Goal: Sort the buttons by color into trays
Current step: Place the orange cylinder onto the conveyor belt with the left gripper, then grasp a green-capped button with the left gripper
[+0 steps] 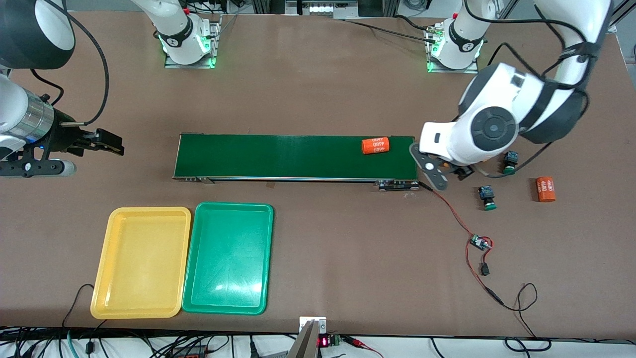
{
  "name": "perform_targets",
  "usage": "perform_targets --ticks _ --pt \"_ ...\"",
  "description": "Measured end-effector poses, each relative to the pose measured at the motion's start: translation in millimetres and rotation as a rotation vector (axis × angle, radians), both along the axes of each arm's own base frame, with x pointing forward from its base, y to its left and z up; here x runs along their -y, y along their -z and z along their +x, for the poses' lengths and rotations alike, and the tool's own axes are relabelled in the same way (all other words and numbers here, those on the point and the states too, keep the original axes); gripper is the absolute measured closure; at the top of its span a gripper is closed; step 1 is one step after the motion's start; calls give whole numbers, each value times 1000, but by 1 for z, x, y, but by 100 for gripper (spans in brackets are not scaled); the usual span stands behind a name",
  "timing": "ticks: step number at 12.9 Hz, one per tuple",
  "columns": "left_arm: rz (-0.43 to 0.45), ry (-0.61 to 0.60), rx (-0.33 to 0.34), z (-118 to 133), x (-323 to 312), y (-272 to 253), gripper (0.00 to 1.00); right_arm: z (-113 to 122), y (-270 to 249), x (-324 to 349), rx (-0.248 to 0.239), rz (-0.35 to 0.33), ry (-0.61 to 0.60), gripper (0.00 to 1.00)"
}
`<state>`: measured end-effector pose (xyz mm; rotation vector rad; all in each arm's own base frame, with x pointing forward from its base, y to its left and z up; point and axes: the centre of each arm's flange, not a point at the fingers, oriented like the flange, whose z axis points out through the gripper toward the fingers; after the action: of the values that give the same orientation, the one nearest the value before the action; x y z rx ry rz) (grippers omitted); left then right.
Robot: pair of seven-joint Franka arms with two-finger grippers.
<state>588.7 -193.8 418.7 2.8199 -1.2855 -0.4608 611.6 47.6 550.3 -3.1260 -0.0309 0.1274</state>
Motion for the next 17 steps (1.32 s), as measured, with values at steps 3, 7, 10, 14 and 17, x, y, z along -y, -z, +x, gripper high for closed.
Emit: perform_targets --ticks 3,7,10,14,17 --pt "55 -248 45 17 -36 -22 0 0 0 0 0 0 0 0" --pt "68 -689 76 31 -145 -42 0 0 0 0 0 0 1 0" --pt "80 -824 128 13 -172 -3 0 0 0 0 0 0 1 0" --pt "44 -897 258 -2 -200 68 0 0 0 0 0 0 1 0" --pt "55 -923 244 -2 -216 118 0 0 0 0 -1 0 1 0"
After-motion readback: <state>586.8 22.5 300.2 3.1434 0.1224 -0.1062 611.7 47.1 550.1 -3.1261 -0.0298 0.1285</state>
